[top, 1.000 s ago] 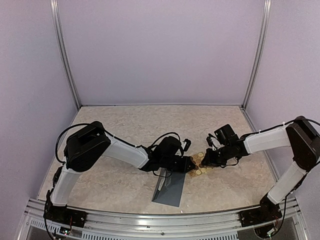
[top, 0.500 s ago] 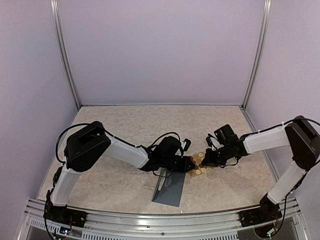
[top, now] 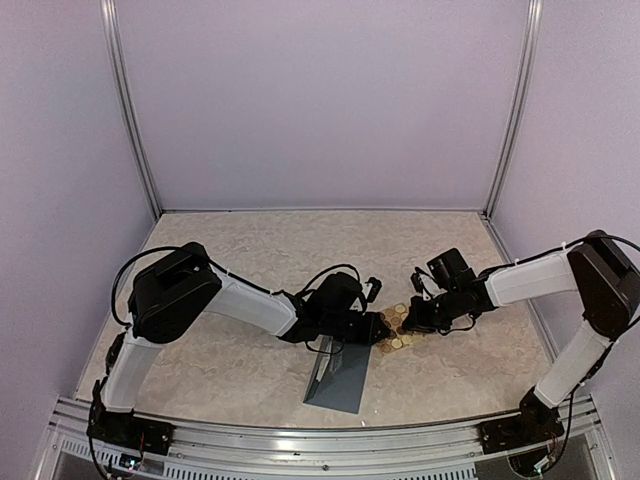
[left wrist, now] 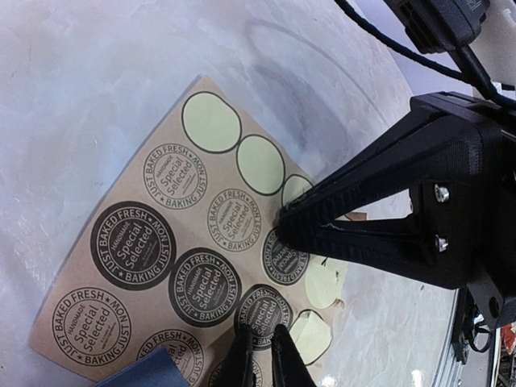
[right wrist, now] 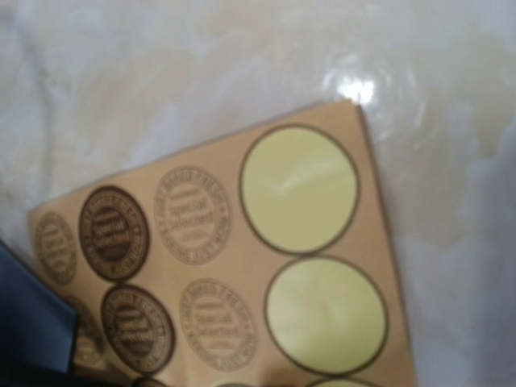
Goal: Place the letter into the envelope and seal it
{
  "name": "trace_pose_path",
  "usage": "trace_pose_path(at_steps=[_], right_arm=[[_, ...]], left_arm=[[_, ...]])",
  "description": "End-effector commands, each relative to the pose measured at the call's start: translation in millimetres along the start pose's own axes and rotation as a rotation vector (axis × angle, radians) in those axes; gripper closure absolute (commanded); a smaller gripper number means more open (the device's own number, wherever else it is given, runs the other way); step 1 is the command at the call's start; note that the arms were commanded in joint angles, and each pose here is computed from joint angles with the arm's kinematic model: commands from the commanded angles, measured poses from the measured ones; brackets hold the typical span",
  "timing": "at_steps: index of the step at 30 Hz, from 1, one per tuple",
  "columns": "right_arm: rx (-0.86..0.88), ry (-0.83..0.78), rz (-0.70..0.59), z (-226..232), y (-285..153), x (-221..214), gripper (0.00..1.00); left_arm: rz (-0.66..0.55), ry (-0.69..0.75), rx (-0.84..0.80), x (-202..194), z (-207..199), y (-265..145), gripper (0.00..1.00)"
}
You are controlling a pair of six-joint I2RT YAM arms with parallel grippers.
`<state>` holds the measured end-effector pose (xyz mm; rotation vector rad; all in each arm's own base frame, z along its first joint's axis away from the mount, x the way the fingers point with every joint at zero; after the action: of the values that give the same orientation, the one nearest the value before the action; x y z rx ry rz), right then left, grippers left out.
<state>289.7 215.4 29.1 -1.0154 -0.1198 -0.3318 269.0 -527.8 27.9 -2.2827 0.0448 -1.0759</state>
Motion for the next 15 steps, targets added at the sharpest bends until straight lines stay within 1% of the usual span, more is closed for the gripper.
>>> trace_pose_path(at_steps=[1,7,15], right_arm=[[0.074,-0.012,0.011,14.7,-7.3,1.8,1.00],[0.195,-0.033,0.013,39.8,-19.9,3.7,1.00],[0.200,-0.033,0.010,41.9,-22.9,4.3,1.00]], left_arm=[[0.060,-0.033,0.083,-20.4,24.4,4.1,0.92],[0.074,-0.059,0.103,-23.7,31.0,4.2,0.92],[0.079,-0.058,0.113,-24.7,32.1,2.7,0.92]])
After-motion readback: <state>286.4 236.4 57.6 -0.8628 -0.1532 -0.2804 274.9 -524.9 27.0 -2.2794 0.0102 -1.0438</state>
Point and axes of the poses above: each gripper's point midway between its finger pads, its own y axis out along the fingers, its own z axis along the line the jaws close on, x = y × z, the point moved 1 cm from there along -y, back along the fingers, and after that the axes turned 12 degrees about y, right-handed, at the moved point
